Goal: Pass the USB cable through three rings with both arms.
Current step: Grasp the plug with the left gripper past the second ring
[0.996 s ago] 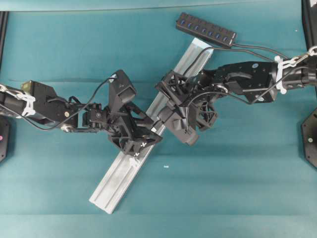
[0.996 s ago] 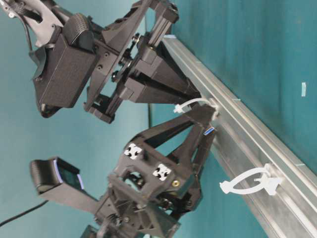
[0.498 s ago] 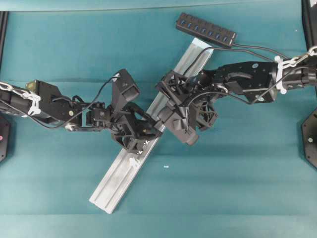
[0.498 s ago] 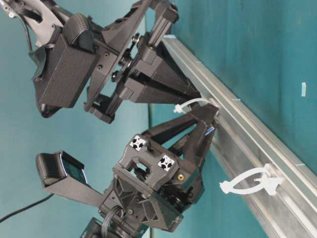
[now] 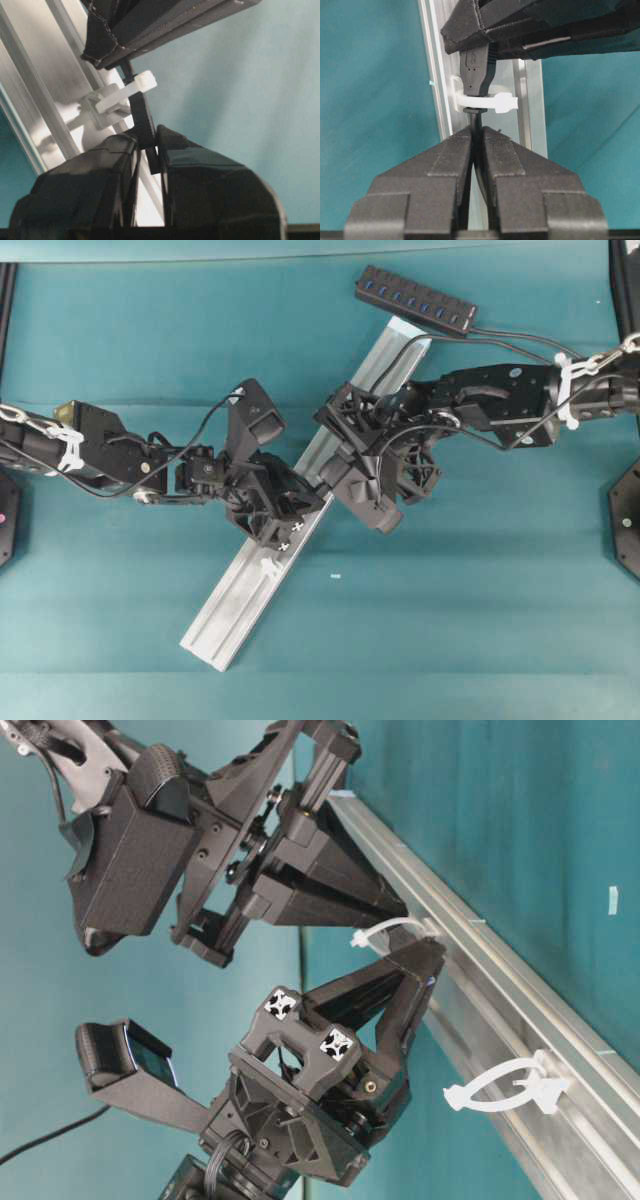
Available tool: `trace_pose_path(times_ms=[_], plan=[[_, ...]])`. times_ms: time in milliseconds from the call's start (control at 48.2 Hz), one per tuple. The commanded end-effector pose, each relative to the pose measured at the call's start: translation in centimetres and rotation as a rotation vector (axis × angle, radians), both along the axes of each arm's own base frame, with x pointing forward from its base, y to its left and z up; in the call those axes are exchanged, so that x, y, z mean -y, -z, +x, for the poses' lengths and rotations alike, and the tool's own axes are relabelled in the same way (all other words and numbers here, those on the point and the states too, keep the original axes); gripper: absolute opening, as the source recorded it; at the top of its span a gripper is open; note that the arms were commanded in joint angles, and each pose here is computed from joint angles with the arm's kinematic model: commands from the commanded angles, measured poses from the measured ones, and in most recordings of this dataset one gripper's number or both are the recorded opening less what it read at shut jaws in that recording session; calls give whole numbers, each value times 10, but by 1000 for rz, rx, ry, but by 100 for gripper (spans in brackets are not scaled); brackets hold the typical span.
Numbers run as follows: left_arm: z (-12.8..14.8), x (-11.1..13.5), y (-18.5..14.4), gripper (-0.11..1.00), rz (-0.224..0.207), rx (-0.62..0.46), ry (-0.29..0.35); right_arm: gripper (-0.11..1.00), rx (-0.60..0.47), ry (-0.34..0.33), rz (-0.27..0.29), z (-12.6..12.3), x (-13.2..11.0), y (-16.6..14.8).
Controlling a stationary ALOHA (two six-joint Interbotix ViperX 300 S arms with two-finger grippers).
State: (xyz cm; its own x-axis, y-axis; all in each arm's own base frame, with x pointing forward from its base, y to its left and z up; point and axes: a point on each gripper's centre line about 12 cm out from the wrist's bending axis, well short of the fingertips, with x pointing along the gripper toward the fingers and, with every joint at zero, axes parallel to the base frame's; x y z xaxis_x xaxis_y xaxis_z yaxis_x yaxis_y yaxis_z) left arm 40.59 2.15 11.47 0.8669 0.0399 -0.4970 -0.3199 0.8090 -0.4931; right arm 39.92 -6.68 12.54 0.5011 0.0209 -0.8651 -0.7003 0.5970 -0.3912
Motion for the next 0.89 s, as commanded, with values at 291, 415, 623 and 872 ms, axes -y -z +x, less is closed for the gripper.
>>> trace_pose_path(times_ms=[291, 415, 623, 872], plan=[[4, 1, -10, 10, 6, 33, 6, 11, 7, 27, 18, 2, -2, -1], [4, 1, -11, 10, 6, 32, 7, 37, -2, 44, 34, 1, -3, -1], [-3, 6, -14, 10, 3, 14, 16, 90, 58, 128, 57, 4, 0, -12], [-15, 13, -23, 10, 3, 11, 33, 89, 80, 139, 61, -1, -2, -21]])
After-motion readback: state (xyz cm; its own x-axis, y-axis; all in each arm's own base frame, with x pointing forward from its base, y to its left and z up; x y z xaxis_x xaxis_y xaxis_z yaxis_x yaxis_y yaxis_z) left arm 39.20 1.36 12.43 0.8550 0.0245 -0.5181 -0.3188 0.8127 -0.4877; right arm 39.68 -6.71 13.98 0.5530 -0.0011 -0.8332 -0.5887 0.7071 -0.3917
